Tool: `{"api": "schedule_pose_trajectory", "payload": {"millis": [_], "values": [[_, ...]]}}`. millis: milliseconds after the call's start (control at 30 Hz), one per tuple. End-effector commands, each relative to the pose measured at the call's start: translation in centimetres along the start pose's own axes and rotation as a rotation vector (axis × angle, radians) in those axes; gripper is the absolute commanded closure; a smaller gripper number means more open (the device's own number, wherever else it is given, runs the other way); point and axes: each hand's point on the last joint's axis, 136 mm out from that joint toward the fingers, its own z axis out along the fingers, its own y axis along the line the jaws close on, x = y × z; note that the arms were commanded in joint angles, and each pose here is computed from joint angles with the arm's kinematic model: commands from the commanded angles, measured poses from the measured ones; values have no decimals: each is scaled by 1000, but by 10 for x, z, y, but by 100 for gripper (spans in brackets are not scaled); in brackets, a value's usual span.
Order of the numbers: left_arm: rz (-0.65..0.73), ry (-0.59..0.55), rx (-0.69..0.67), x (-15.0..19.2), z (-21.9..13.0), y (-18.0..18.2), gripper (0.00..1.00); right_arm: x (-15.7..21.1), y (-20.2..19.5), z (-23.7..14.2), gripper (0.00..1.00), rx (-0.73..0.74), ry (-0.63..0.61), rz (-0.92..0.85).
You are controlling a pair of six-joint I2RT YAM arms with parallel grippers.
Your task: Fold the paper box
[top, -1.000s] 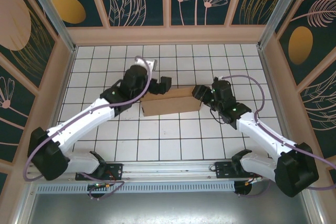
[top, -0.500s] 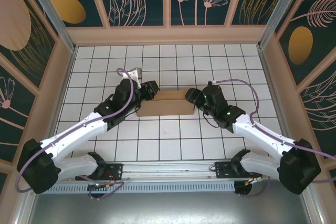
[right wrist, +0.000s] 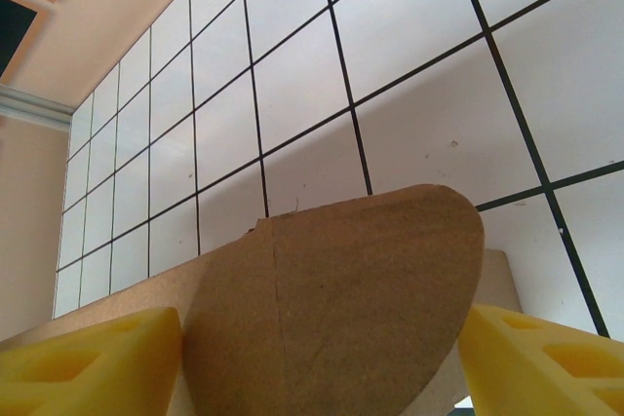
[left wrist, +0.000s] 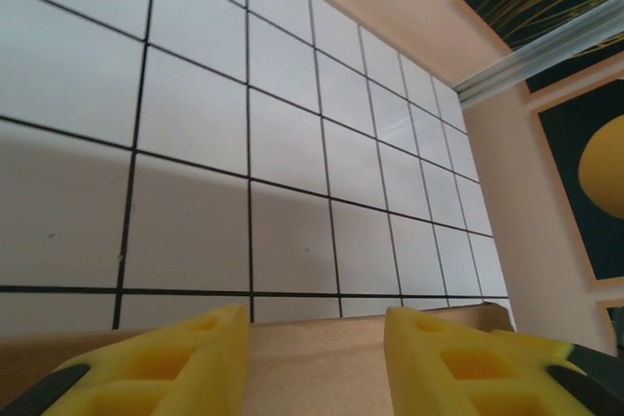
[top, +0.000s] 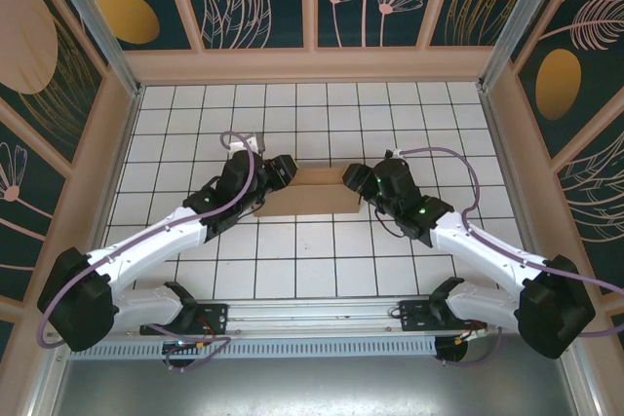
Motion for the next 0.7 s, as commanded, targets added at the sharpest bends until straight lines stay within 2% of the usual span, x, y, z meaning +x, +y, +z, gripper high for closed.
{"api": "schedule_pose_trajectory", "payload": {"millis": [0,167,400,533,667], "values": [[-20,-10,-59,8,4,23,58,9,-16,4,25,65,13,-25],[-20,-8,-88,14,5,35,59,-9,-14,-7,19,92,-34,-57],[-13,-1,-95,16,6,36,58,-61,-17,-39,18,120,-146,-85],[-11,2,-93,15,7,35,57,-71,0,-48,23,54,-131,-175],[-3,1,-92,14,7,33,57,-61,21,-40,29,-13,-29,-240]]}}
